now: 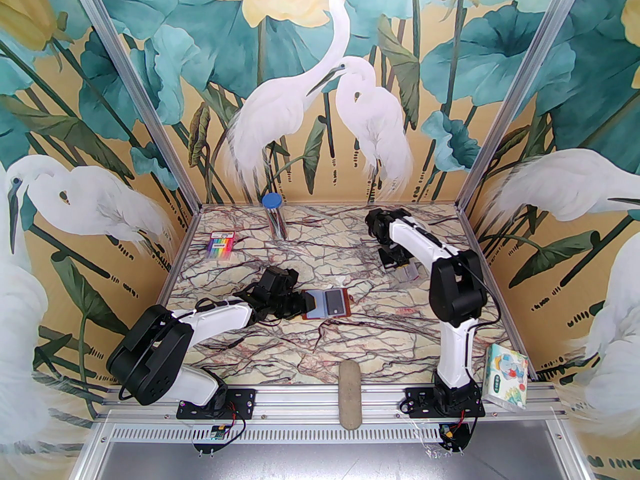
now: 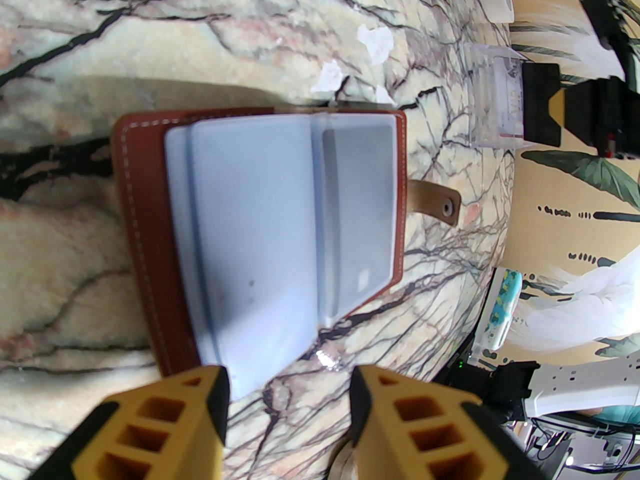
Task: Put the credit cards into the card holder
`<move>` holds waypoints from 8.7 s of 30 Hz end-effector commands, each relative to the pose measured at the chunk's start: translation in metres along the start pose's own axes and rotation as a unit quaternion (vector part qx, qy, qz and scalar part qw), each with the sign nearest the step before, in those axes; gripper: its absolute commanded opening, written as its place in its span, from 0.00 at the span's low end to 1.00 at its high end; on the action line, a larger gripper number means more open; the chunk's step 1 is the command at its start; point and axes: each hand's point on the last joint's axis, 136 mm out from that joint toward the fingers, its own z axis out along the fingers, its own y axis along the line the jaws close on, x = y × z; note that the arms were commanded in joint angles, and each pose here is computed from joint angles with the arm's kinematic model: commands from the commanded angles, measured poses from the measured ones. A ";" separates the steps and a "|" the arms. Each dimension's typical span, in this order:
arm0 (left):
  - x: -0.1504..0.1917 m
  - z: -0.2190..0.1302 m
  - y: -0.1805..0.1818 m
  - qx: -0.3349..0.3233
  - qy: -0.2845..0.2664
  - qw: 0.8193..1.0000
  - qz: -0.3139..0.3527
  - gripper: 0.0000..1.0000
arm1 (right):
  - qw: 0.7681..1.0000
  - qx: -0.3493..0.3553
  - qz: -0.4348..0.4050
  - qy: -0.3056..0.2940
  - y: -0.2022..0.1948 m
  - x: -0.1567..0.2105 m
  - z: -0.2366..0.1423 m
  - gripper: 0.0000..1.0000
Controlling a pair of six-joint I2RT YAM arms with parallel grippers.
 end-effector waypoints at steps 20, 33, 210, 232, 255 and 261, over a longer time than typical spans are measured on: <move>0.003 -0.002 0.004 -0.007 0.008 1.000 -0.003 0.46 | 0.993 -0.044 0.110 -0.020 0.058 0.018 -0.036 0.00; 0.003 -0.015 0.005 -0.020 -0.007 1.000 0.009 0.46 | 0.968 -0.221 0.084 -0.085 0.105 0.029 -0.076 0.00; -0.003 0.007 0.074 -0.198 0.023 0.980 0.018 0.06 | 0.819 -0.568 0.056 0.066 0.264 0.084 -0.012 0.00; 0.000 0.010 0.079 -0.200 0.030 0.979 0.017 0.06 | 0.834 -0.546 0.038 0.074 0.271 0.092 -0.009 0.00; 0.001 0.010 0.079 -0.200 0.030 0.979 0.018 0.05 | 0.869 -0.494 0.020 0.026 0.240 0.082 -0.031 0.32; 0.001 0.009 0.079 -0.200 0.029 0.979 0.019 0.05 | 0.864 -0.502 0.027 0.007 0.238 0.071 -0.044 0.03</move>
